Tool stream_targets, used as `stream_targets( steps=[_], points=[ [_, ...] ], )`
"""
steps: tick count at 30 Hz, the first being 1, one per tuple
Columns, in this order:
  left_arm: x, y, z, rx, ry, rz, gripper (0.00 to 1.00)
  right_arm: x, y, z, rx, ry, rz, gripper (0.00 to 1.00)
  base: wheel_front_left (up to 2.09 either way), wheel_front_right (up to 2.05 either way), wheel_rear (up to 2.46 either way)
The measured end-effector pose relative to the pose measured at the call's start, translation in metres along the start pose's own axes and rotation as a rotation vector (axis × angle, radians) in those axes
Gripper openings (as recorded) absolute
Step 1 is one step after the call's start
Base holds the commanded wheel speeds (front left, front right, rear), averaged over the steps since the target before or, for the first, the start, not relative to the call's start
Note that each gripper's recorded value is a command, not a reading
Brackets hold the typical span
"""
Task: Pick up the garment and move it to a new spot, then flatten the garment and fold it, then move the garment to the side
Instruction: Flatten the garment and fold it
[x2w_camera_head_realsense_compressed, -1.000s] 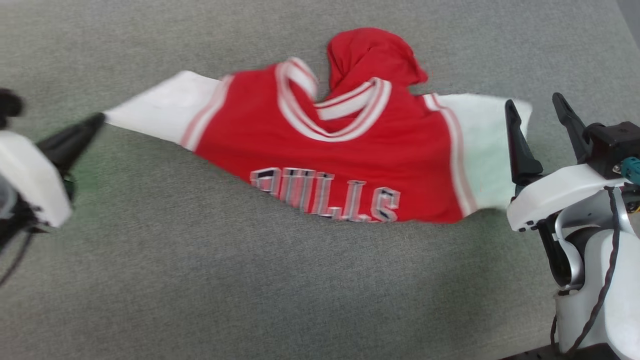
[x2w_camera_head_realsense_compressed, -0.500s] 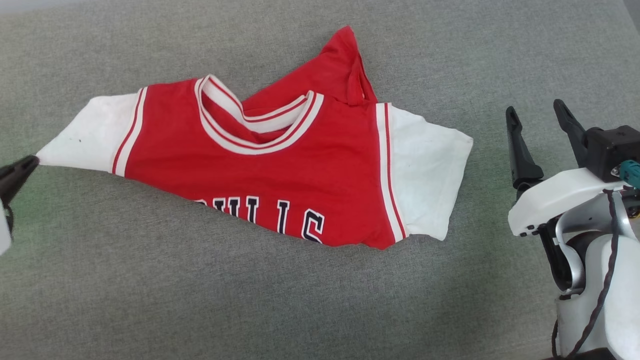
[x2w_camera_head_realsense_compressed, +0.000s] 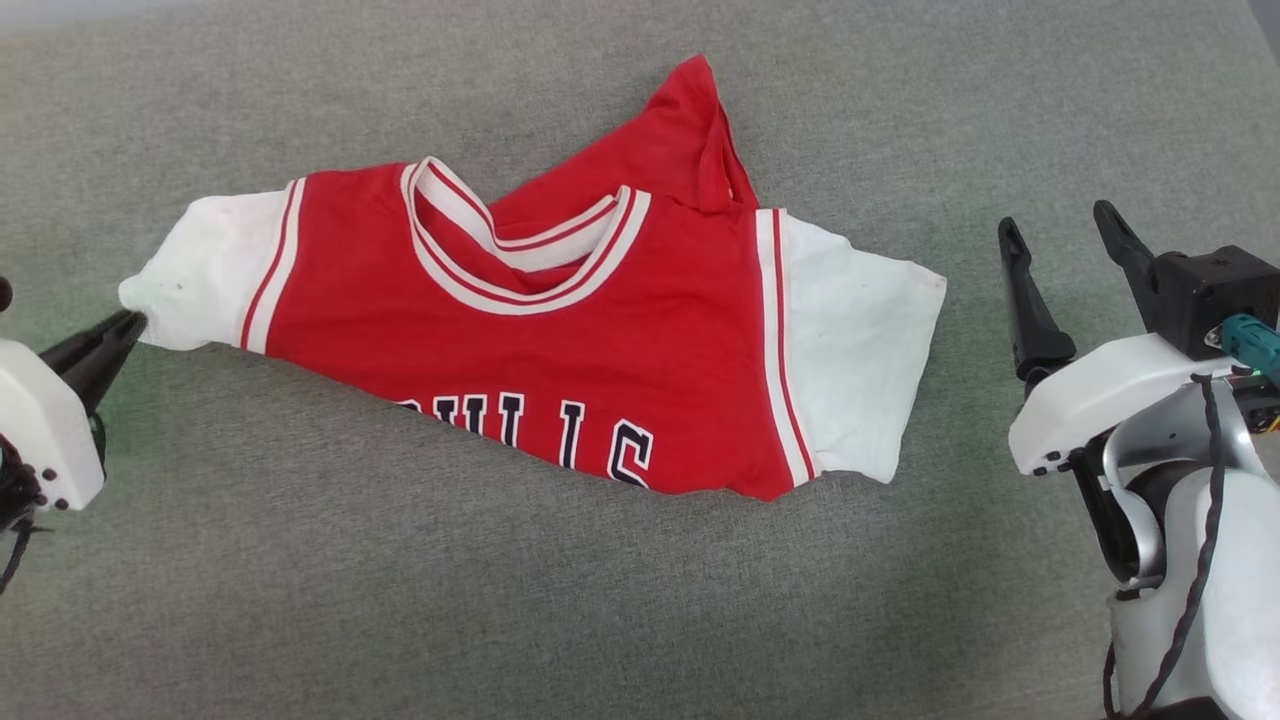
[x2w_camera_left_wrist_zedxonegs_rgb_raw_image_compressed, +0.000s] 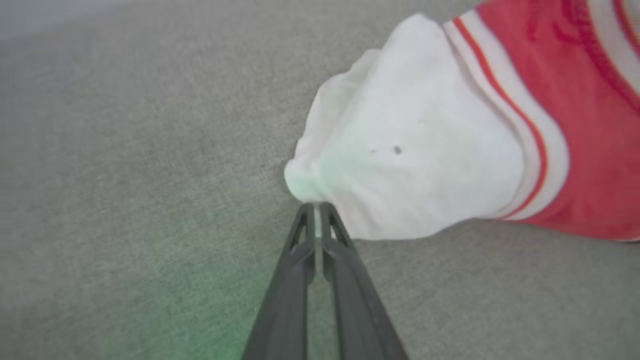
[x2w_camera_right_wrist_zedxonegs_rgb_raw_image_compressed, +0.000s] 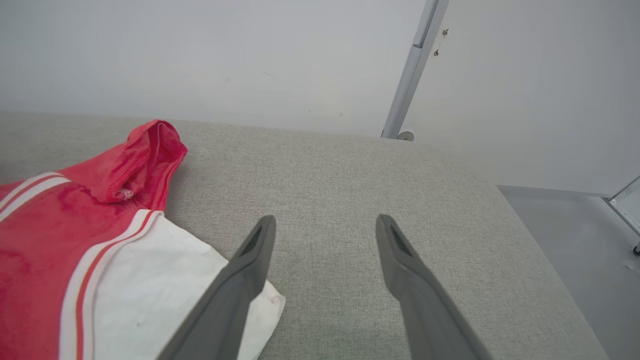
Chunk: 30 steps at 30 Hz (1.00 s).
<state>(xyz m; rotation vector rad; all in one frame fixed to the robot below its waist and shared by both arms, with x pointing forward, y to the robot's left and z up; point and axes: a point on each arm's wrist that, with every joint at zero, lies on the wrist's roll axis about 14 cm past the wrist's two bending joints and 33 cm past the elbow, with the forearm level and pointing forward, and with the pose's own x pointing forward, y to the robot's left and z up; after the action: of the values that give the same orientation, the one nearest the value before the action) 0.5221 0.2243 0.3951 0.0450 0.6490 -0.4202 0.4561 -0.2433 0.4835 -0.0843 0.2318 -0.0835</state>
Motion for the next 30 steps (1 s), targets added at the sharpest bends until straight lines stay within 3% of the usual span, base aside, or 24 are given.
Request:
stream_targets(
  steps=[1,3,12,16,21,30],
  points=[
    [-0.002,-0.001,0.004,0.003,-0.023,-0.002,0.6,0.0,0.0,0.0,-0.004,0.004,0.001,1.0,0.0,0.0,0.0],
    [-0.004,-0.002,0.008,0.003,-0.049,-0.001,1.0,-0.001,-0.001,0.0,-0.007,0.007,0.003,1.0,0.0,0.0,0.0],
    [-0.036,0.002,0.026,-0.06,-0.229,0.051,1.0,-0.002,0.01,-0.011,-0.057,0.106,0.075,1.0,0.0,0.0,0.0],
    [-0.051,-0.004,0.059,-0.016,-0.384,0.103,1.0,0.0,0.013,-0.023,-0.121,0.195,0.12,1.0,0.0,0.0,0.0],
    [-0.068,-0.027,0.032,-0.023,-0.447,0.132,1.0,0.007,0.017,-0.029,-0.175,0.298,0.179,1.0,0.0,0.0,0.0],
    [-0.104,-0.034,0.0,-0.051,-0.533,0.232,1.0,0.022,0.034,-0.051,-0.199,0.514,0.306,1.0,0.0,0.0,0.0]
  ],
)
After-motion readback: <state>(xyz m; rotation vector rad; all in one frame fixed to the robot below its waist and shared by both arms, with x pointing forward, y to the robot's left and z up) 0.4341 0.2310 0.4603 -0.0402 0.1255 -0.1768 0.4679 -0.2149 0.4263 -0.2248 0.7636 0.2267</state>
